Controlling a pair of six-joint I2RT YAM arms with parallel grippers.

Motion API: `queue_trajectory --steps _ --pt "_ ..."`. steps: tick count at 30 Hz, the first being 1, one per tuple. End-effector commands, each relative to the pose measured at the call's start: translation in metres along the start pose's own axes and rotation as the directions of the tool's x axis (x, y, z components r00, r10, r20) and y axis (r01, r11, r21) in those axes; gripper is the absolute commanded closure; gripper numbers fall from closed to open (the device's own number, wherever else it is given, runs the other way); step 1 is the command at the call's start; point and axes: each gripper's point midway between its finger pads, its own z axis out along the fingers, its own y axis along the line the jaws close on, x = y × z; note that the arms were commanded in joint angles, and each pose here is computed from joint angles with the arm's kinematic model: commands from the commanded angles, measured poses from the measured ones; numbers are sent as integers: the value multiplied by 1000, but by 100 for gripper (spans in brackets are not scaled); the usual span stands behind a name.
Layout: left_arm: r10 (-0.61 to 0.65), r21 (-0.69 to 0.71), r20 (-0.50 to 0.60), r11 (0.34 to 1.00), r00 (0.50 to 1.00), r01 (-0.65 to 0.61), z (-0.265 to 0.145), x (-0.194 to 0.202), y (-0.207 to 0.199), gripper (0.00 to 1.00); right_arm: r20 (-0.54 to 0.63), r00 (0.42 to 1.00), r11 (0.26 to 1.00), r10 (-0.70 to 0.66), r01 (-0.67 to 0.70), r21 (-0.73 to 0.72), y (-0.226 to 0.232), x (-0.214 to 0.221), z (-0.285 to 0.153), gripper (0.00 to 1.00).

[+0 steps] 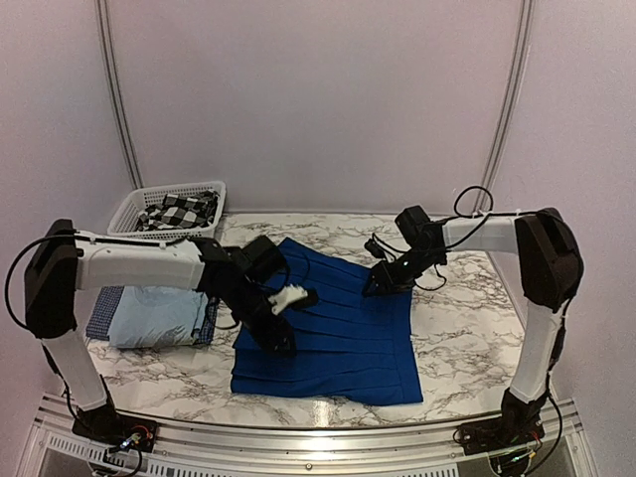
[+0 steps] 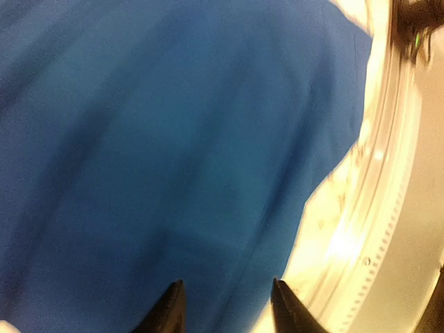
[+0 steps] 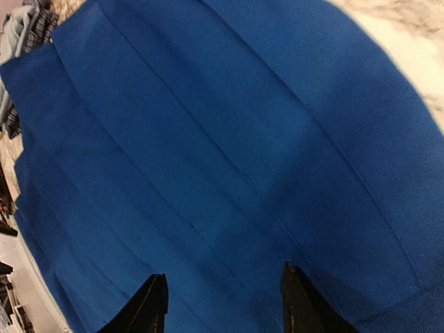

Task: Fold and stack the mixed laundry pile
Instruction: Flatten out the crumpled skirt at the center of the board, then pick up the flattened skirt from the center of the board.

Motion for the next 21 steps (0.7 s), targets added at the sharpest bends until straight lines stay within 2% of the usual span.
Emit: queue_trajectory --steps 1,5,9,15,21 --pt "-116 -20 283 992 952 127 -86 -76 53 45 177 984 999 -35 33 15 -6 -46 -68 45" --pt "-156 -169 407 955 900 242 -124 -122 134 27 194 981 991 27 -51 123 -55 -52 -87 37" --pt "-217 -215 466 912 858 348 -137 -149 207 19 188 979 971 73 -113 210 -88 -42 -92 25" --pt "-316 -212 520 852 794 478 -139 -153 287 16 120 990 980 78 -98 171 -102 -33 -65 23" --pt "-336 -165 523 861 783 480 -109 -171 319 16 41 995 987 92 -97 128 -111 -23 -38 25"
